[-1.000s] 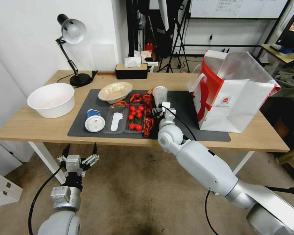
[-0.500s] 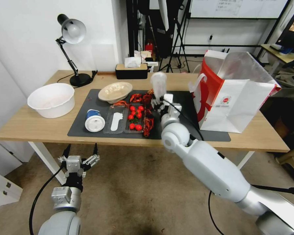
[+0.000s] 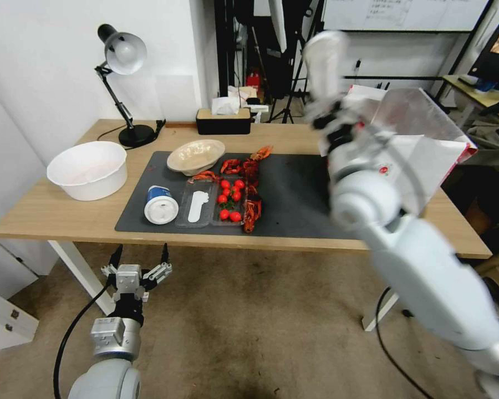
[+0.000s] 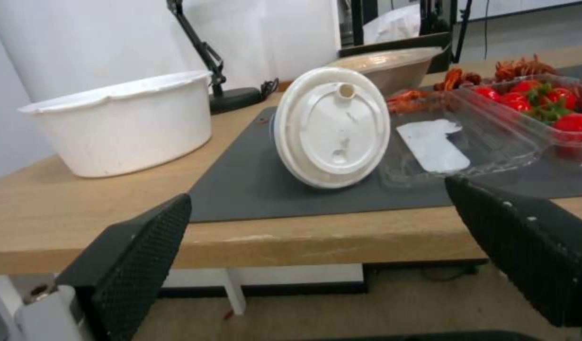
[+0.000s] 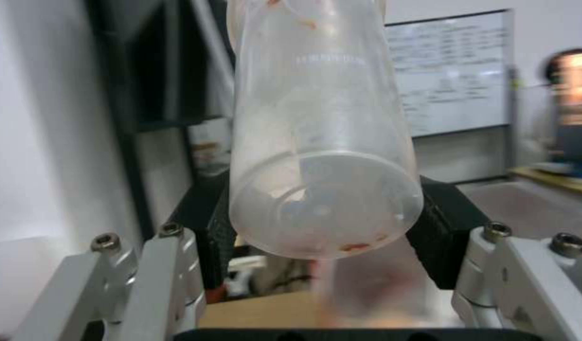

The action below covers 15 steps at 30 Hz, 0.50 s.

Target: Pick up the trash from the table and place it into the takeout bag.

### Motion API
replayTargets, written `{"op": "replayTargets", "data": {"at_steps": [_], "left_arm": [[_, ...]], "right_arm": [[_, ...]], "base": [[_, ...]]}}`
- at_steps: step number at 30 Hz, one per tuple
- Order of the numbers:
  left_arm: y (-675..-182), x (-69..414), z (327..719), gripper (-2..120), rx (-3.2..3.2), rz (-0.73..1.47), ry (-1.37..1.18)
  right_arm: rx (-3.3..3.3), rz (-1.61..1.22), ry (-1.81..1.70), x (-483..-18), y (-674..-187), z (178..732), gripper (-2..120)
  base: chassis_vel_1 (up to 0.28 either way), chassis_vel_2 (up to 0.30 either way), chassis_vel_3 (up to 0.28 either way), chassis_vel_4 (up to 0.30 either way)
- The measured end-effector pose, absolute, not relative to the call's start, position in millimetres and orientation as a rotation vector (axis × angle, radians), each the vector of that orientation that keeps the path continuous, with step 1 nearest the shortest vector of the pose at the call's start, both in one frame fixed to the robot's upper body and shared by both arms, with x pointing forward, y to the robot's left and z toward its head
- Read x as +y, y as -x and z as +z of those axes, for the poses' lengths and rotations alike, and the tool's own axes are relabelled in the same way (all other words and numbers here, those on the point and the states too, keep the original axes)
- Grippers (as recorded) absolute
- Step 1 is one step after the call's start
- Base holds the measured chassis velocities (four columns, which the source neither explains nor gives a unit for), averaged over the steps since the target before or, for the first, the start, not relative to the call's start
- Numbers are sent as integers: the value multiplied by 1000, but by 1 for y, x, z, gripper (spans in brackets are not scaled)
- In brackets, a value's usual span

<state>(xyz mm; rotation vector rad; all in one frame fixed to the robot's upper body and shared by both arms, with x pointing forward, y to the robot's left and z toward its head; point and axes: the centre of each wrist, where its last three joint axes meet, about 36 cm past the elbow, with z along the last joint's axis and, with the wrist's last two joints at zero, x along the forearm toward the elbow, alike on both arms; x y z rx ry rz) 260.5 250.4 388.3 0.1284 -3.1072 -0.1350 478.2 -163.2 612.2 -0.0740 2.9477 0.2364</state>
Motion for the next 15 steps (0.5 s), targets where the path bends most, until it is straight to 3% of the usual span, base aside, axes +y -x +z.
{"op": "replayTargets", "data": {"at_steps": [3, 12, 15], "left_arm": [[-260, 249, 388, 100, -3107, -134, -124], [-261, 245, 388, 100, -3107, -135, -115], [-259, 245, 387, 100, -3105, -139, -112]], "right_arm": [[2932, 166, -181, -210, -470, 642, 54], [2974, 141, -369, -240, -470, 649, 54], [3039, 144, -486, -256, -473, 649, 66]], "base": [[0, 0, 0, 0], [0, 0, 0, 0], [0, 0, 0, 0]]}}
